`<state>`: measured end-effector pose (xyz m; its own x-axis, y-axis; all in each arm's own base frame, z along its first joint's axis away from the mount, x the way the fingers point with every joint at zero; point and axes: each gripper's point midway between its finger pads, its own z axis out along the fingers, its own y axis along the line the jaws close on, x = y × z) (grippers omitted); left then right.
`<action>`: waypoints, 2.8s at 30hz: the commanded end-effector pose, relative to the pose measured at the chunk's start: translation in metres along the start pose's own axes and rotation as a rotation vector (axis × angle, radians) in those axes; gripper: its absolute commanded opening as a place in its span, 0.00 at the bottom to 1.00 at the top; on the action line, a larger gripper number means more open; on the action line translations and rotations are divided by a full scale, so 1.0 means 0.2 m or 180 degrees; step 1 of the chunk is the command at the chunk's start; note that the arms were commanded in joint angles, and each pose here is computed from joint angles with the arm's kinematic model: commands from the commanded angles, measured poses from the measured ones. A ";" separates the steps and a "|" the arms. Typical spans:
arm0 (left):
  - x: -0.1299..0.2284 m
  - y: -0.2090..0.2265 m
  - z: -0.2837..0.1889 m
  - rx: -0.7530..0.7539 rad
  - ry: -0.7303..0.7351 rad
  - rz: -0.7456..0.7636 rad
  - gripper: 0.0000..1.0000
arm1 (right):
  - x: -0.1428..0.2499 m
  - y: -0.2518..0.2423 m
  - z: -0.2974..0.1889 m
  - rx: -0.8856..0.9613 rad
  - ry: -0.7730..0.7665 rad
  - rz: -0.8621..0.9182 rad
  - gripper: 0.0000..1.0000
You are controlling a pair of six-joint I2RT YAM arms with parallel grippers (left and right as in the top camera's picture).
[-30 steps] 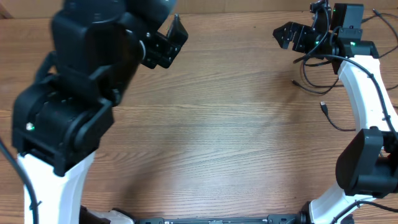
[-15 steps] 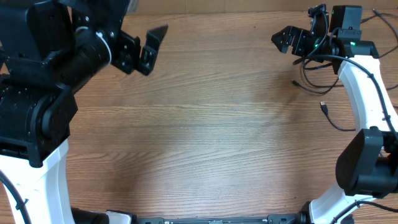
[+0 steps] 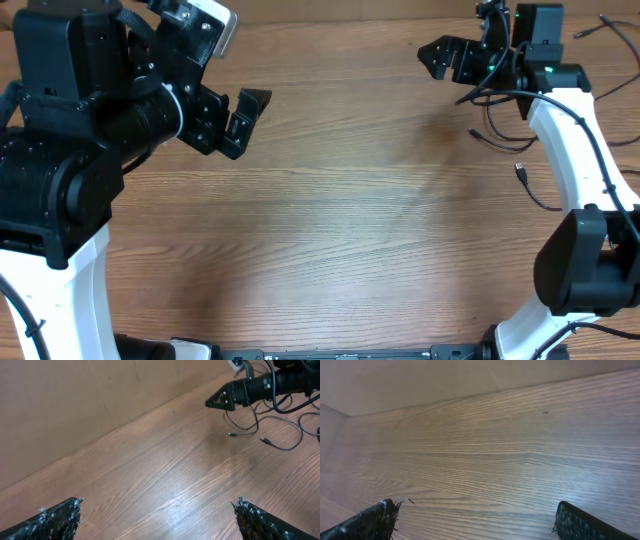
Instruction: Untangle cables
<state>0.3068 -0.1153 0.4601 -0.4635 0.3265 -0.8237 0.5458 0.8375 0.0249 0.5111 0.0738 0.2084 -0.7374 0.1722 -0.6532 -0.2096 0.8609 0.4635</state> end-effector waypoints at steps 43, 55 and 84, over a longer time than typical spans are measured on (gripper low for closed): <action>-0.01 -0.02 -0.03 0.0041 -0.0047 -0.0062 0.99 | -0.26 0.02 -0.46 0.0722 -0.0547 -0.0143 1.00; -0.01 -0.02 -0.03 0.0041 -0.0047 -0.0062 1.00 | -0.09 0.22 -1.31 0.1378 -0.1894 -0.0409 1.00; -0.01 -0.02 -0.03 0.0041 -0.0047 -0.0062 1.00 | 0.74 -0.01 -1.19 0.1109 -0.3223 -0.0763 1.00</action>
<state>0.3044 -0.1155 0.4580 -0.4729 0.3283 -0.8177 0.5489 0.8357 0.0180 0.2521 -0.0103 0.2550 0.1878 0.1615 -0.9689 -0.0024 0.9865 0.1640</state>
